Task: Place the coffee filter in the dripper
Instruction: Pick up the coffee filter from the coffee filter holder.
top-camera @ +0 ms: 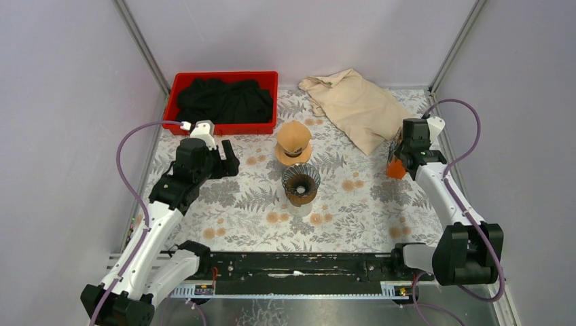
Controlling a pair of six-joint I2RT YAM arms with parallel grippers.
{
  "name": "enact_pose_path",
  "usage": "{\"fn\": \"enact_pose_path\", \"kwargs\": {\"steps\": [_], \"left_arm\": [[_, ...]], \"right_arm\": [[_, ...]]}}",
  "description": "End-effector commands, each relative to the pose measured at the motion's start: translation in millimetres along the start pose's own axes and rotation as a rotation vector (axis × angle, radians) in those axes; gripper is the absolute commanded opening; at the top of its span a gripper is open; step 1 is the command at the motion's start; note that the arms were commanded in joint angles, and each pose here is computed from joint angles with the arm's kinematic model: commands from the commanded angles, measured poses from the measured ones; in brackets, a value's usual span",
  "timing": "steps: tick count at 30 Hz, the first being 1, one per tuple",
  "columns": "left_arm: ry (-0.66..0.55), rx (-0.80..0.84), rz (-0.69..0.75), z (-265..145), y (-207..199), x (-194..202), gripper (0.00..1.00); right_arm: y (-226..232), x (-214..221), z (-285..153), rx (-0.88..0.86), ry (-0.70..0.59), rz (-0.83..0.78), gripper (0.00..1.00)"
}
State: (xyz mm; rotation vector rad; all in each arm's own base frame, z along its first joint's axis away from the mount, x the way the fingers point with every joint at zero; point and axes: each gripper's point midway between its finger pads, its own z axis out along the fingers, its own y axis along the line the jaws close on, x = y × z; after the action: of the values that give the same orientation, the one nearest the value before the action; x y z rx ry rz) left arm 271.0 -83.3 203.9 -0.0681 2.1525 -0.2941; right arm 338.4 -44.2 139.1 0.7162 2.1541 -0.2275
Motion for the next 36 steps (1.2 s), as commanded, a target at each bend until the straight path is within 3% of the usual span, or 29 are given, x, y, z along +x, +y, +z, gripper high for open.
{"fn": "enact_pose_path", "kwargs": {"steps": [1,36], "left_arm": [[-0.061,0.016,0.012,1.1,-2.0,-12.8,0.89],[-0.062,0.019,0.012,0.7,-2.3,-12.5,0.89]], "right_arm": [[-4.6,-22.9,-13.5,0.006,-0.076,0.035,0.32],[-5.3,-6.6,10.1,0.048,-0.033,0.006,0.26]]}}
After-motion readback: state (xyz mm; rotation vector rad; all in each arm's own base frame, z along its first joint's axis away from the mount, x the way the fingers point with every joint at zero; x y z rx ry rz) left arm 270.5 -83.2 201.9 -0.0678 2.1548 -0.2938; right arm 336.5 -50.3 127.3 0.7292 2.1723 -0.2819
